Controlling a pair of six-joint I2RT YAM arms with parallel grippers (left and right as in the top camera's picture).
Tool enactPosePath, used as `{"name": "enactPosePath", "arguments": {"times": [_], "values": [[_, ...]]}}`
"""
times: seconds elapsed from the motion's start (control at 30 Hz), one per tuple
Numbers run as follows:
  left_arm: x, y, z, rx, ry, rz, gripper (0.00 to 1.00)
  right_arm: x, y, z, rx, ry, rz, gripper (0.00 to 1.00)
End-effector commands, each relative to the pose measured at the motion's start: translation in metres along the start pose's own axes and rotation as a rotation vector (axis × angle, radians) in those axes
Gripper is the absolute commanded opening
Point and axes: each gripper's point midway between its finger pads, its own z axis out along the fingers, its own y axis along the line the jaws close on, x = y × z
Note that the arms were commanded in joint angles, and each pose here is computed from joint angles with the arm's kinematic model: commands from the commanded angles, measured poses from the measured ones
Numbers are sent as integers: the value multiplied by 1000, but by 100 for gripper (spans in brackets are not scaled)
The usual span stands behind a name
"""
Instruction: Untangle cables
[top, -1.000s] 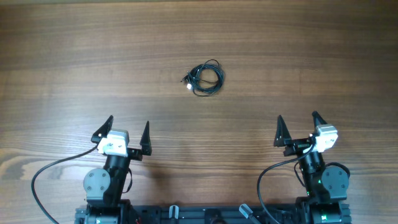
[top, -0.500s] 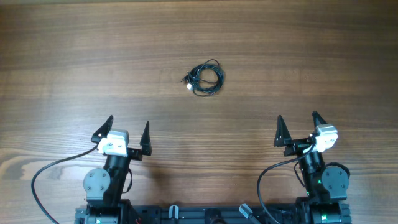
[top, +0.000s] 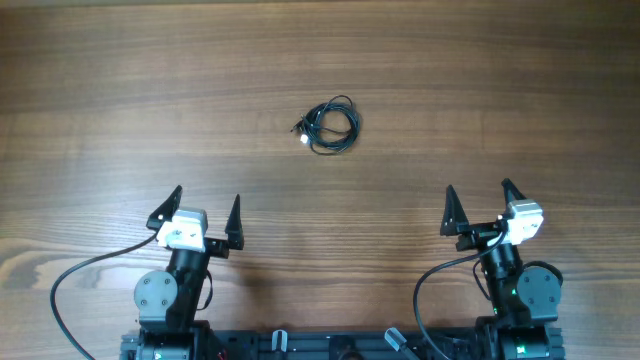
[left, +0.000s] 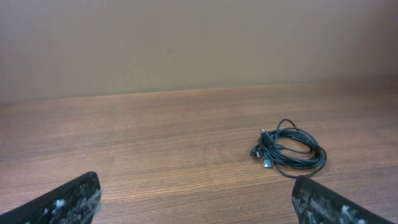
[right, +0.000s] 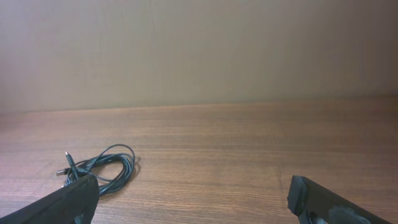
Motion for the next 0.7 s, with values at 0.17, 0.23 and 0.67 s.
{"name": "enactPosePath", "arguments": {"times": [0.17, 0.23, 0.67], "values": [[2, 1, 0, -5, 1, 12, 100, -1, -3, 0, 17, -7, 3, 100], [2, 1, 0, -5, 1, 12, 100, -1, -3, 0, 17, -7, 3, 99], [2, 1, 0, -5, 1, 12, 100, -1, -3, 0, 17, -7, 3, 100]]}}
